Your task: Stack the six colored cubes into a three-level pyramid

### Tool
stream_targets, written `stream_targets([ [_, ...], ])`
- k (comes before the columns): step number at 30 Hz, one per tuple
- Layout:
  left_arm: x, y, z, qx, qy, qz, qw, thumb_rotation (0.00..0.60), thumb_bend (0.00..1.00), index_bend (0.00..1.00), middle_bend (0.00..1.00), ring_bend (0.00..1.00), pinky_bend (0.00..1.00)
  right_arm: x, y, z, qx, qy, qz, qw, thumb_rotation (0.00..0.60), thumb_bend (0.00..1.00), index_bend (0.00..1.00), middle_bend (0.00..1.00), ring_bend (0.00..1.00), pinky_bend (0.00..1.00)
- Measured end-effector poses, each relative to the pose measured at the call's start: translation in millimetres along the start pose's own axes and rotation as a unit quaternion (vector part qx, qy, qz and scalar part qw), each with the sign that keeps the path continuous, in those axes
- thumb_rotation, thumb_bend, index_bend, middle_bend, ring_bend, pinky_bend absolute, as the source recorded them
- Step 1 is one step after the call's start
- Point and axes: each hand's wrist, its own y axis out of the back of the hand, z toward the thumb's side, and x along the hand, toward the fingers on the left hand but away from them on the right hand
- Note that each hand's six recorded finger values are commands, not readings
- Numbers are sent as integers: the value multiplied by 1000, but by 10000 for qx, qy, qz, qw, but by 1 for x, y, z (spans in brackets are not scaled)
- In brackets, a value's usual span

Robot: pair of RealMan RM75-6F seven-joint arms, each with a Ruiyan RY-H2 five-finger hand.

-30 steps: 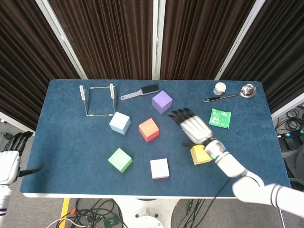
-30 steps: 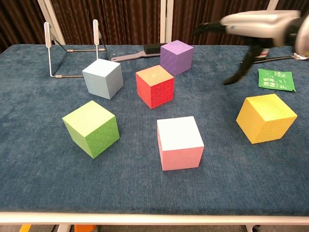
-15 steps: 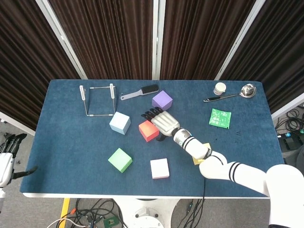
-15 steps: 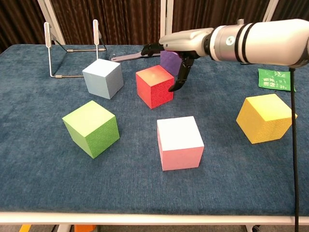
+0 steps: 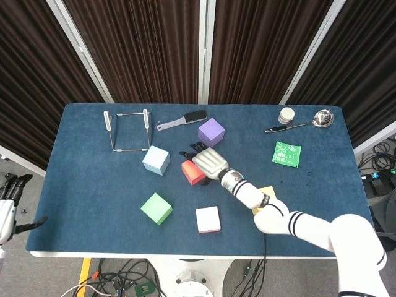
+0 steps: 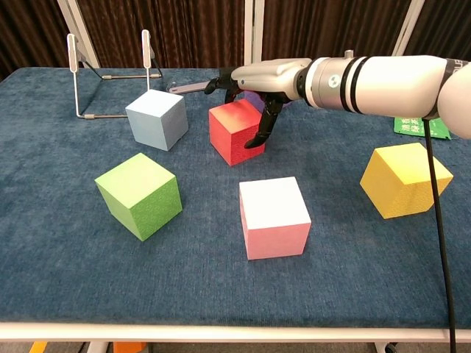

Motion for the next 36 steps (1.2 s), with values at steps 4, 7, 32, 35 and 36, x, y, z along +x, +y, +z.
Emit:
stream_targets([
  [4,0,-2,0,10,-3,-26,10000,600,0,106,105,18,155,0,4,-1,11,6,-190,9998,600,182,0,391,0,0],
  [7,-1,-1,1,7,-6,-17,10000,600,0,106,105,18,155,2,9,-3,-21,7,-335,9994,600,201,0,422,6,0],
  [32,2,-6,-2,-132,-72,-73,9999,600,0,106,105,18,155,62,5,-14,-1156,-1840,31,9761,600,139,0,482,17,0],
  [35,2,-6,-3,-158,-80,-72,9998,600,0,106,105,18,155,65,6,-10,-1080,-1965,69,9745,600,139,0,482,17,0],
  [36,2,-6,-3,-170,-81,-69,9998,600,0,106,105,18,155,65,5,-9,-1066,-1992,95,9741,600,139,0,482,17,0],
])
